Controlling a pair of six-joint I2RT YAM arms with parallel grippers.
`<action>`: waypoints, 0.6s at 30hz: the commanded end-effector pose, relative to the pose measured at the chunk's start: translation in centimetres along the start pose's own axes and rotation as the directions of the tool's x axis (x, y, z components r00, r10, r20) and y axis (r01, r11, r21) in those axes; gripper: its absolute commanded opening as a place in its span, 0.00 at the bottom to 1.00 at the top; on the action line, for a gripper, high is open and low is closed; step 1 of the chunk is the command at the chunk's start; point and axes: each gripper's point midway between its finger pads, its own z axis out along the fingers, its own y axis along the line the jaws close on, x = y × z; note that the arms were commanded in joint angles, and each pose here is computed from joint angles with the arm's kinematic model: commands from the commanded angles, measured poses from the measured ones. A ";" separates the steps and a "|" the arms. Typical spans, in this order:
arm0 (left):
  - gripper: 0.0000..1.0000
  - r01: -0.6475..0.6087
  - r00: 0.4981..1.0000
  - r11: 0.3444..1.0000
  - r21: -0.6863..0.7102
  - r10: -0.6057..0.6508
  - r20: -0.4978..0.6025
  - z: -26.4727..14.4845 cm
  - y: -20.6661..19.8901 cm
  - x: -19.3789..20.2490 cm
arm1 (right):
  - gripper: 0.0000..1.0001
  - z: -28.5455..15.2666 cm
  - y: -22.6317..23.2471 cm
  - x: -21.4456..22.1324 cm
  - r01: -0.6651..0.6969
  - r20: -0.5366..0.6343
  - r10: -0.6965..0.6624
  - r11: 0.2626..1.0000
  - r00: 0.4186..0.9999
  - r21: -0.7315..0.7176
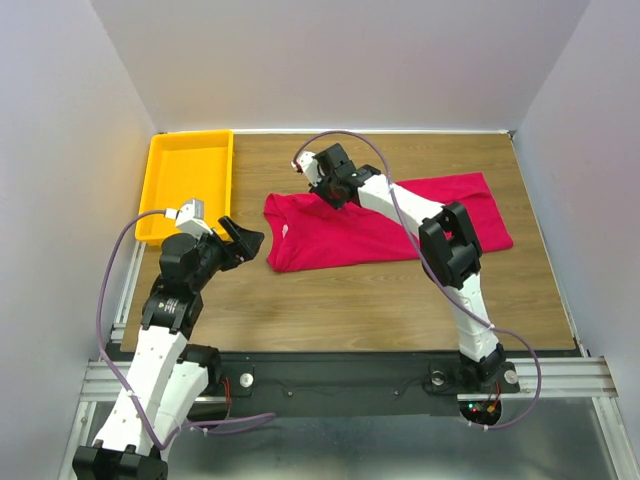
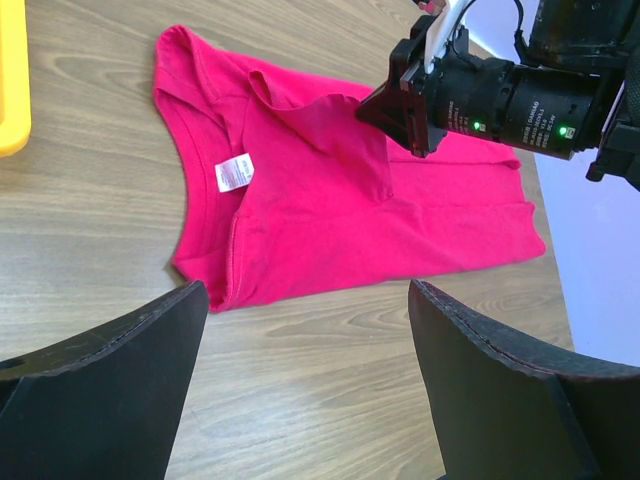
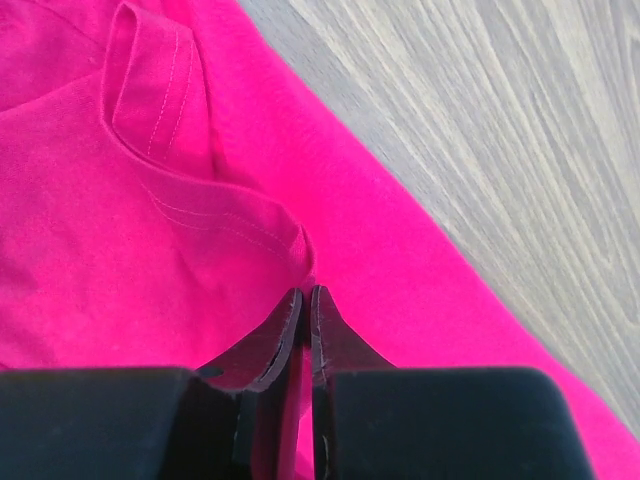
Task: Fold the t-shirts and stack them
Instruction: Fold the tshirt
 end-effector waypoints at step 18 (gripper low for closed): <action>0.92 -0.010 1.000 0.999 0.043 0.009 0.016 0.3 -0.5 -0.2 | 0.14 0.0 -4.9 -1.3 -0.088 0.051 0.080 0.981 0.995 0.171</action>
